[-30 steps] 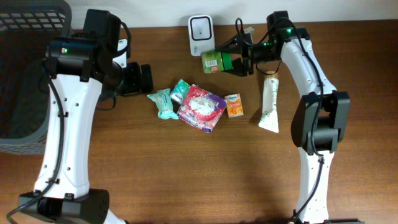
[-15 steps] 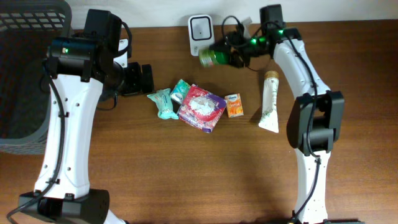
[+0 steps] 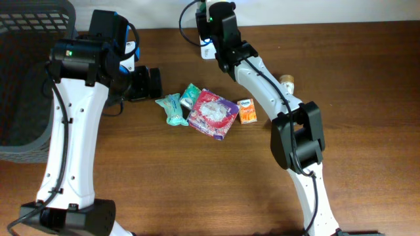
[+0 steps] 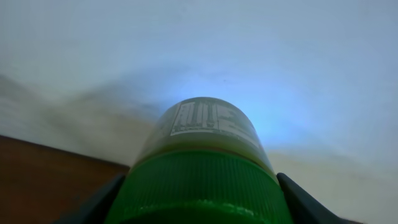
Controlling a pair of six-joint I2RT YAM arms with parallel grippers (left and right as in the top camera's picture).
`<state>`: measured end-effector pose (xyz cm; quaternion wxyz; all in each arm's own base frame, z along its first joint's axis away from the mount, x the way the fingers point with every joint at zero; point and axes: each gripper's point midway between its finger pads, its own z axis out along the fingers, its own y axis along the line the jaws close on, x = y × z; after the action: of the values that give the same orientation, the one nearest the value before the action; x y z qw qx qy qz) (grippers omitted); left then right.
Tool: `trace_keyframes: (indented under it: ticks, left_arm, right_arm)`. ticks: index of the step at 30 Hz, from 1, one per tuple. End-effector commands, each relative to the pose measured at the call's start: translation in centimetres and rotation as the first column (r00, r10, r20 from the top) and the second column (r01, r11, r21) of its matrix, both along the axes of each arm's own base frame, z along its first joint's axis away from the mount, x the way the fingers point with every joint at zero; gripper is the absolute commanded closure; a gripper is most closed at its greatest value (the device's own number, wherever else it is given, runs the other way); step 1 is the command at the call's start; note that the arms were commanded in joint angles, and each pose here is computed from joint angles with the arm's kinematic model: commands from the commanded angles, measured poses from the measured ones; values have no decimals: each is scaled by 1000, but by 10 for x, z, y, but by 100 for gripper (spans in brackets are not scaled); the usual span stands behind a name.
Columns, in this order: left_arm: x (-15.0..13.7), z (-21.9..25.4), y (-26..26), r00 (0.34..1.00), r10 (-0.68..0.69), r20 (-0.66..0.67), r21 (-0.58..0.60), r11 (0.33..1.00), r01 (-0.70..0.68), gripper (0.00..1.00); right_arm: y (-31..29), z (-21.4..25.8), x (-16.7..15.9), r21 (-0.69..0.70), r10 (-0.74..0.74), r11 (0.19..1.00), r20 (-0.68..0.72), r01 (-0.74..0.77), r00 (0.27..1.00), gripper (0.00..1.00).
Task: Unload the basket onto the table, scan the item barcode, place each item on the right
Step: 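Carry the green-lid jar to the white scanner and hold it there, then move the jar right and place it at the table's right edge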
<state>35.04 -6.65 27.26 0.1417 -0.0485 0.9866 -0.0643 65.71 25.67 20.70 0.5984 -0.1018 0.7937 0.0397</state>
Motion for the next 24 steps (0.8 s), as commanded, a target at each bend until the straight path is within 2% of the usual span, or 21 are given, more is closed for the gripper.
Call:
trace_keyframes:
  ticks: [1,4,6,9,10,11,14,15,17,18,19,20,24]
  left_arm:
    - [0,1,-1,1000,-17,7,7,1000,17,1]
    - [0,1,-1,1000,-17,7,8,1000,17,1]
    - [0,1,-1,1000,-17,7,8,1000,17,1]
    - [0,1,-1,1000,-17,7,8,1000,17,1]
    - [0,1,-1,1000,-17,7,8,1000,17,1]
    - [0,1,-1,1000,-17,7,8,1000,17,1]
    - [0,1,-1,1000,-17,7,8,1000,17,1]
    - [1,1,-1,1000,-17,9,7,1000,17,1]
    - [0,1,-1,1000,-17,7,8,1000,17,1]
    - [0,1,-1,1000,-17,7,8,1000,17,1]
    - [0,1,-1,1000,-17,7,8,1000,17,1]
    - [0,1,-1,1000,-17,7,8,1000,17,1]
    - [0,1,-1,1000,-17,7,8,1000,17,1]
  right_arm:
    - [-20,12,9,-32,-110,993,63,112,992,42]
    - [-22,12,8,-38,-120,992,57,123,991,42]
    - [-37,24,6,-27,-180,983,62,182,982,42]
    - [-101,49,5,100,-307,946,-16,307,951,42]
    - [-157,60,1,148,-398,903,-68,404,915,42]
    - [-201,66,-4,133,-457,874,-96,467,884,42]
    - [-322,57,-32,43,-612,774,-207,632,763,41]
    - [-379,37,-53,-5,-681,704,-285,710,674,41]
    - [-460,12,-94,-8,-758,565,-400,825,515,41]
    - [-487,2,-107,2,-749,546,-446,838,489,41]
    - [-527,-10,-131,21,-748,493,-500,870,436,41]
    - [-570,-24,-164,39,-762,383,-551,923,339,41]
    - [-641,-60,-229,23,-767,235,-610,972,200,41]
